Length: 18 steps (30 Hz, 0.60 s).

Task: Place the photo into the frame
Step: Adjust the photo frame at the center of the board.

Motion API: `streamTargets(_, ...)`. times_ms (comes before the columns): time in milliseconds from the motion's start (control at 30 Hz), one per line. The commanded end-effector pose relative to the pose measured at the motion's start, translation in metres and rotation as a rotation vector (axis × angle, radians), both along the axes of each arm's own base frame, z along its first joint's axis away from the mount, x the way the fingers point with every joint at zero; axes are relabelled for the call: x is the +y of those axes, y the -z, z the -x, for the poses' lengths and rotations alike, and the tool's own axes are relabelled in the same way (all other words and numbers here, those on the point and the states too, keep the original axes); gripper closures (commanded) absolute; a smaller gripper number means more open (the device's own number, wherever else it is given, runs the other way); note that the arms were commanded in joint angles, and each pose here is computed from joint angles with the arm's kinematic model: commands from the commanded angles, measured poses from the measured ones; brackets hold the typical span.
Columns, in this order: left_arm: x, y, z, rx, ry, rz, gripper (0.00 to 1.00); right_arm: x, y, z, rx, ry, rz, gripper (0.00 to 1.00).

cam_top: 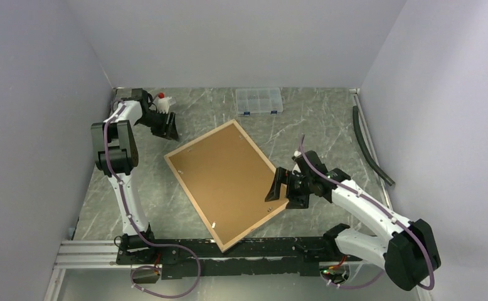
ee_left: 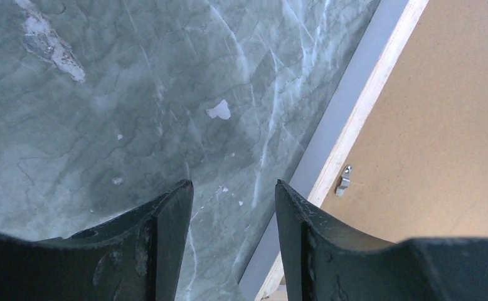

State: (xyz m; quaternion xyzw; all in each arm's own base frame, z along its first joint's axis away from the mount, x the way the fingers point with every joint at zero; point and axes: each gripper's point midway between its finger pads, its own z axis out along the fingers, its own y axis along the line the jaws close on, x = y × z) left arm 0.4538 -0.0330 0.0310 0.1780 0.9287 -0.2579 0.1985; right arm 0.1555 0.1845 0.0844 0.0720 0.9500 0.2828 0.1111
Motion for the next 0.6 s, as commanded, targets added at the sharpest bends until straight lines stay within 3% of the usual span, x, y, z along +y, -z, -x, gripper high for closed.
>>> streamTargets(0,-0.007,0.008,-0.002,0.024,-0.004,0.036,0.44,0.008,0.007,0.025,0.117,-0.027,-0.072,0.03)
streamTargets(200,-0.01,0.016,0.031,0.081,0.066,0.044,0.47,0.011,0.026,0.014,0.13,-0.032,-0.054,0.03)
streamTargets(567,-0.025,0.01,0.125,0.185,0.261,0.095,0.61,-0.016,0.016,-0.105,-0.087,0.119,0.042,0.04)
